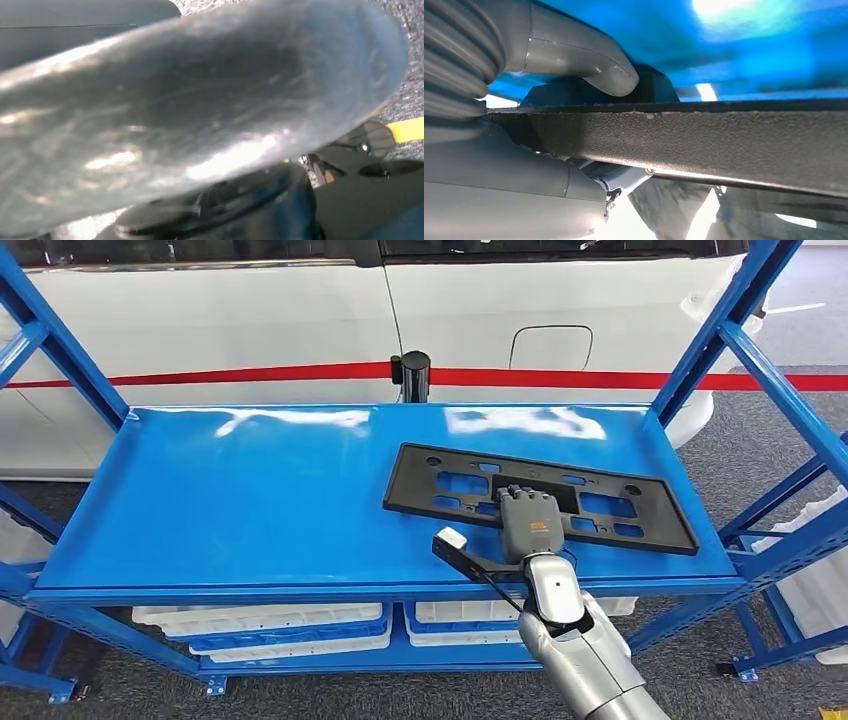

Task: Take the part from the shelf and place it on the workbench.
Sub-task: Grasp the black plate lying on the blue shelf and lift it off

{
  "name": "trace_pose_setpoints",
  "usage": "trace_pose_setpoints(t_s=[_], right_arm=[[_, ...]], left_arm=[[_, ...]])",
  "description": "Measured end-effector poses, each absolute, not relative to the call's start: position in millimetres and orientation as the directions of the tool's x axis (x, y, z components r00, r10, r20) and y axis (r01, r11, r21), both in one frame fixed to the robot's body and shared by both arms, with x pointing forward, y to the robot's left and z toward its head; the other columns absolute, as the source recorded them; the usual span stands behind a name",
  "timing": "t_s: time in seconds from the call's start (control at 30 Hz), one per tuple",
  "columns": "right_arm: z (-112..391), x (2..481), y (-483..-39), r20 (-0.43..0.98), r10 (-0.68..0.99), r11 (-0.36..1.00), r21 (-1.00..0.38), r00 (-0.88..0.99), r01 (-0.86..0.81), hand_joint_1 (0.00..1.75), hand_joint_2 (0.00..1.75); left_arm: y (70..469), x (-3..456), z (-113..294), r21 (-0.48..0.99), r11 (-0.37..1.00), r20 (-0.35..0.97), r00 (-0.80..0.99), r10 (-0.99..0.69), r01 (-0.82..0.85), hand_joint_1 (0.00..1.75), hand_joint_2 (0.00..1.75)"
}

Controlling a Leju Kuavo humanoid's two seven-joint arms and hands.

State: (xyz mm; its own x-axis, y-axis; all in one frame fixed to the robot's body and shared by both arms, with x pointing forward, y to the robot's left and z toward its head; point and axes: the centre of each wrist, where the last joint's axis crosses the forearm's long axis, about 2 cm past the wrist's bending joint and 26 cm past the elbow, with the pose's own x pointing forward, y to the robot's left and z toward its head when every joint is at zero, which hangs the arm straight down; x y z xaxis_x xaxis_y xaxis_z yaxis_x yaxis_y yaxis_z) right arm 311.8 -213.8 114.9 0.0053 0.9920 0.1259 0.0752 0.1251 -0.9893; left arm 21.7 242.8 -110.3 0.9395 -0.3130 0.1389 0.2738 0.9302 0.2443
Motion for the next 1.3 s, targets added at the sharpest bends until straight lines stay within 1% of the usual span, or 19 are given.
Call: trace_pose_setpoints(t_s=[0.2,0.43,0.67,0.83,1.13,1.3], right_arm=[[116,301,-214,0.178,0.984,0.178,-0.977,-0.017,0.117,1.75,1.75],[138,270,-204,0.259,0.954,0.29,-0.921,-0.149,0.258,1.75,1.75],[163,247,-196,0.261,0.929,0.347,-0.859,-0.261,0.377,1.75,1.75],[165,238,-197,0.262,0.924,0.358,-0.851,-0.28,0.385,1.75,1.75],[169,236,-195,0.263,0.917,0.371,-0.841,-0.301,0.395,1.75,1.75],[170,236,-195,0.263,0.916,0.372,-0.839,-0.303,0.397,1.75,1.75]], left_arm=[[243,20,-110,0.245,0.933,0.148,0.941,-0.305,0.264,0.0,0.0],[239,15,-110,0.271,0.928,0.148,0.942,-0.302,0.255,0.0,0.0],[218,15,-107,0.283,0.931,0.155,0.947,-0.282,0.231,0.0,0.0],[212,14,-106,0.275,0.935,0.155,0.949,-0.273,0.224,0.0,0.0],[211,12,-106,0.274,0.936,0.157,0.95,-0.27,0.22,0.0,0.0],[212,14,-106,0.276,0.936,0.133,0.956,-0.26,0.216,0.0,0.0]])
